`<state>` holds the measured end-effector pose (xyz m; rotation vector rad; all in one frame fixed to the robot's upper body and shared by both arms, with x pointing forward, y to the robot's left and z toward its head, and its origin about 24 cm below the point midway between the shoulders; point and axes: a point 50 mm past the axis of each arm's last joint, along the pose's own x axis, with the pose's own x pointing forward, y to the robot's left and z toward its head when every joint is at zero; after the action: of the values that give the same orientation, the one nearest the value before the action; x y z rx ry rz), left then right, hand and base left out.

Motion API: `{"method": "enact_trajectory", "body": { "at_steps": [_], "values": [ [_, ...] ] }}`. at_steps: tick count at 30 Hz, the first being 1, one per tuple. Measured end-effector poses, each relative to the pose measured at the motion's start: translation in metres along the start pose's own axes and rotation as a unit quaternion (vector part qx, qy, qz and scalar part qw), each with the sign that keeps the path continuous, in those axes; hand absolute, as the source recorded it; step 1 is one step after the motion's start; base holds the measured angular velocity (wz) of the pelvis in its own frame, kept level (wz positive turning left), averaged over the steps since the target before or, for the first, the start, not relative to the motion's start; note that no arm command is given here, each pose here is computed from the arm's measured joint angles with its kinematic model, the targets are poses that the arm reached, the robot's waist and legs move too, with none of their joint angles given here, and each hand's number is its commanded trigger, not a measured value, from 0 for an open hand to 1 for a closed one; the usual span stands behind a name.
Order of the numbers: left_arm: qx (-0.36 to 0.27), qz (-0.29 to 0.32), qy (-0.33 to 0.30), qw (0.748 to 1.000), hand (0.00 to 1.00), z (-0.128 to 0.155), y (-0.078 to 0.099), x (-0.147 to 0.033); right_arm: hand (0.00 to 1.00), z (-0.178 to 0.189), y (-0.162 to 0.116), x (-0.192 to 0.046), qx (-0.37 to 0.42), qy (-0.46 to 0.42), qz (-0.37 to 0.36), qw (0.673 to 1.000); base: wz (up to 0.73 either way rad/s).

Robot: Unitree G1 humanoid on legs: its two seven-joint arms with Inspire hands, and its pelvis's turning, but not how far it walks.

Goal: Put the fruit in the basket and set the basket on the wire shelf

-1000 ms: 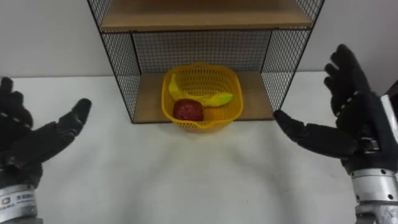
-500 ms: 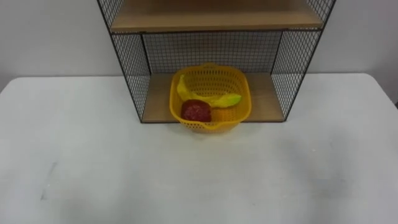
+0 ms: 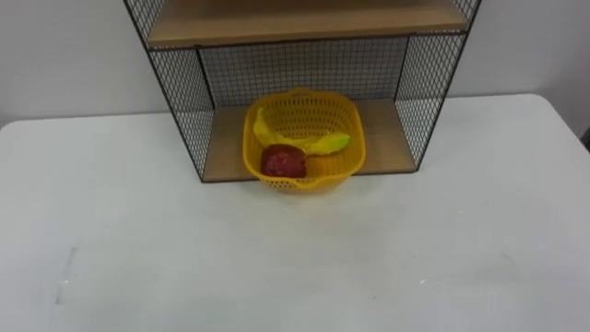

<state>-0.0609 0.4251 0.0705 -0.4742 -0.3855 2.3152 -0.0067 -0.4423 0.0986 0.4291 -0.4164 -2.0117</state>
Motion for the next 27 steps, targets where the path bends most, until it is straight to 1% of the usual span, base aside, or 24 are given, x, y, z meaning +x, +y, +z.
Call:
{"method": "enact_trajectory", "body": {
  "at_steps": [1, 2, 3, 4, 5, 6, 7, 8, 9, 11, 12, 14, 15, 16, 17, 18, 19, 20, 21, 23, 24, 25, 26, 27],
  "values": [
    [0.017, 0.064, 0.043, 0.997, 0.00, -0.017, 0.020, 0.012, 0.00, -0.018, -0.021, 0.011, -0.024, 0.041, -0.057, 0.997, 0.00],
    [0.037, 0.122, 0.079, 0.989, 0.00, -0.034, 0.039, 0.020, 0.00, -0.034, -0.046, 0.020, -0.038, 0.085, -0.120, 0.988, 0.05],
    [0.043, 0.147, 0.096, 0.983, 0.00, -0.042, 0.048, 0.022, 0.00, -0.042, -0.059, 0.022, -0.041, 0.107, -0.153, 0.982, 0.07],
    [0.056, 0.192, 0.125, 0.972, 0.00, -0.056, 0.065, 0.024, 0.00, -0.058, -0.085, 0.023, -0.058, 0.141, -0.210, 0.966, 0.06],
    [0.071, 0.230, 0.141, 0.960, 0.00, -0.066, 0.083, 0.025, 0.00, -0.075, -0.110, 0.018, -0.077, 0.171, -0.252, 0.949, 0.03],
    [0.076, 0.247, 0.147, 0.955, 0.00, -0.070, 0.091, 0.025, 0.00, -0.081, -0.122, 0.015, -0.082, 0.185, -0.272, 0.941, 0.03],
    [0.087, 0.279, 0.157, 0.944, 0.00, -0.078, 0.108, 0.024, 0.00, -0.090, -0.146, 0.008, -0.088, 0.205, -0.312, 0.924, 0.00],
    [0.098, 0.305, 0.162, 0.933, 0.00, -0.083, 0.120, 0.024, 0.00, -0.097, -0.169, 0.000, -0.113, 0.215, -0.341, 0.908, 0.03],
    [0.103, 0.314, 0.163, 0.930, 0.00, -0.084, 0.126, 0.024, 0.00, -0.101, -0.179, -0.005, -0.128, 0.220, -0.351, 0.901, 0.00],
    [0.119, 0.325, 0.164, 0.924, 0.00, -0.087, 0.143, 0.022, 0.00, -0.113, -0.213, -0.026, -0.188, 0.238, -0.372, 0.877, 0.00],
    [0.123, 0.327, 0.166, 0.922, 0.00, -0.089, 0.147, 0.021, 0.00, -0.115, -0.220, -0.031, -0.198, 0.243, -0.375, 0.872, 0.00],
    [0.157, 0.334, 0.173, 0.913, 0.00, -0.095, 0.167, 0.015, 0.00, -0.124, -0.239, -0.050, -0.241, 0.268, -0.373, 0.855, -0.08],
    [0.165, 0.336, 0.176, 0.910, 0.00, -0.097, 0.173, 0.013, 0.00, -0.127, -0.242, -0.054, -0.251, 0.275, -0.373, 0.850, -0.14],
    [0.183, 0.333, 0.186, 0.906, 0.00, -0.101, 0.183, 0.008, 0.00, -0.132, -0.246, -0.061, -0.271, 0.286, -0.370, 0.841, -0.08],
    [0.216, 0.321, 0.195, 0.901, 0.00, -0.108, 0.192, 0.001, 0.00, -0.136, -0.250, -0.068, -0.296, 0.295, -0.361, 0.834, 0.00],
    [0.238, 0.312, 0.201, 0.897, 0.00, -0.112, 0.195, -0.002, 0.00, -0.138, -0.253, -0.072, -0.314, 0.300, -0.355, 0.828, 0.06],
    [0.284, 0.290, 0.217, 0.888, 0.00, -0.120, 0.204, -0.010, 0.00, -0.144, -0.255, -0.079, -0.357, 0.314, -0.330, 0.815, 0.06],
    [0.333, 0.259, 0.233, 0.877, 0.00, -0.127, 0.211, -0.018, 0.00, -0.151, -0.254, -0.086, -0.407, 0.329, -0.288, 0.802, 0.05],
    [0.354, 0.239, 0.242, 0.871, 0.00, -0.131, 0.214, -0.022, 0.00, -0.155, -0.254, -0.089, -0.433, 0.337, -0.262, 0.794, 0.00],
    [0.444, 0.152, 0.272, 0.840, 0.00, -0.141, 0.222, -0.032, 0.00, -0.171, -0.242, -0.100, -0.537, 0.358, -0.130, 0.753, 0.00],
    [0.470, 0.123, 0.275, 0.830, 0.00, -0.143, 0.222, -0.033, 0.00, -0.175, -0.238, -0.102, -0.561, 0.360, -0.094, 0.739, 0.09],
    [0.525, 0.058, 0.279, 0.802, 0.00, -0.148, 0.220, -0.037, 0.00, -0.181, -0.232, -0.106, -0.605, 0.362, -0.024, 0.709, 0.18],
    [0.575, -0.011, 0.279, 0.769, 0.00, -0.154, 0.216, -0.040, 0.00, -0.188, -0.225, -0.109, -0.637, 0.363, 0.038, 0.679, 0.17],
    [0.600, -0.047, 0.278, 0.749, 0.00, -0.157, 0.213, -0.043, 0.00, -0.191, -0.221, -0.111, -0.651, 0.364, 0.070, 0.663, 0.08]
  ]
}}
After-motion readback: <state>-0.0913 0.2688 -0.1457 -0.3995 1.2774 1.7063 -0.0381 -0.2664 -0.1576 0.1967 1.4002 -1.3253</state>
